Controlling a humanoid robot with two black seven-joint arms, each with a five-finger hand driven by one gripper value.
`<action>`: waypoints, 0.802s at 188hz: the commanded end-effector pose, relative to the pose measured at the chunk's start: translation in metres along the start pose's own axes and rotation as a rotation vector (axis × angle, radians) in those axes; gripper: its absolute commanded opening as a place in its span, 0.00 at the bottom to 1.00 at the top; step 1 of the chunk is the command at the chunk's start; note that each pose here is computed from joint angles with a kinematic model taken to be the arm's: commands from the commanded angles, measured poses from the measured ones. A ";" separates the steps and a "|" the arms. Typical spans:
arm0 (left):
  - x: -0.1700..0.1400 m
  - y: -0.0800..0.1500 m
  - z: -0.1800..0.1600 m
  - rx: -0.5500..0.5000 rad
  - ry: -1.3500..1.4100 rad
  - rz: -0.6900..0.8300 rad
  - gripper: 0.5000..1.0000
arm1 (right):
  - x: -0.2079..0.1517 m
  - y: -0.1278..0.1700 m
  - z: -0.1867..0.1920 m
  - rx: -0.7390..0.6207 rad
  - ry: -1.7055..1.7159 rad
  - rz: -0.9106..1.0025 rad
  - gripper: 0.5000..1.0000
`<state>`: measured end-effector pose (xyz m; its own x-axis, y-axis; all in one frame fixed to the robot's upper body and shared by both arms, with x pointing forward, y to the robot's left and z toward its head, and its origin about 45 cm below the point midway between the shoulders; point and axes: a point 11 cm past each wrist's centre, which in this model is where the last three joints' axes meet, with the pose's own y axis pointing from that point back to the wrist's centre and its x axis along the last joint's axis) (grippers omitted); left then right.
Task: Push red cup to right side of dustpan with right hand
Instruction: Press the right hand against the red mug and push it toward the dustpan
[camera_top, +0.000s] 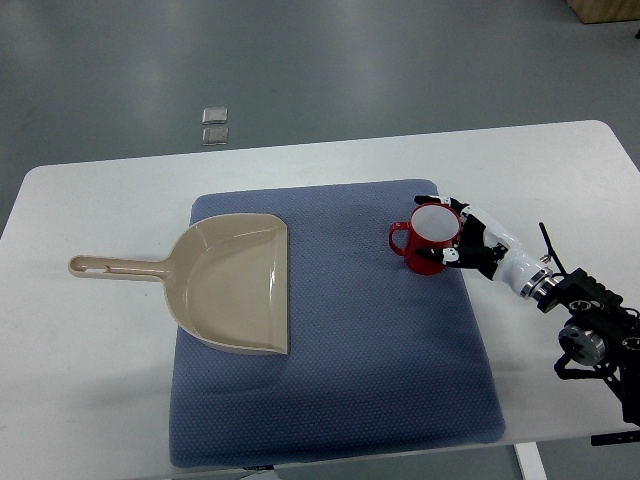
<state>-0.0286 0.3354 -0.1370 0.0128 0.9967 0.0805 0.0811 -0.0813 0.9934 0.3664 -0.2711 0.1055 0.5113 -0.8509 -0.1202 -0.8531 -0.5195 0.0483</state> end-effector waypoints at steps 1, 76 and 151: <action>0.000 0.000 0.000 0.000 0.000 0.000 1.00 | -0.002 -0.001 0.002 -0.002 -0.006 0.001 0.79; 0.000 0.000 0.000 0.000 0.000 0.000 1.00 | -0.014 -0.007 0.006 0.005 -0.028 -0.014 0.68; 0.000 0.000 0.000 0.001 -0.001 0.000 1.00 | -0.030 -0.016 0.009 0.014 -0.051 -0.039 0.68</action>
<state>-0.0285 0.3354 -0.1370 0.0128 0.9967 0.0801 0.0806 -0.0809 0.9935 0.3646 -0.2415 0.1002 0.5303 -0.8306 -0.1701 -0.8398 -0.5421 0.0290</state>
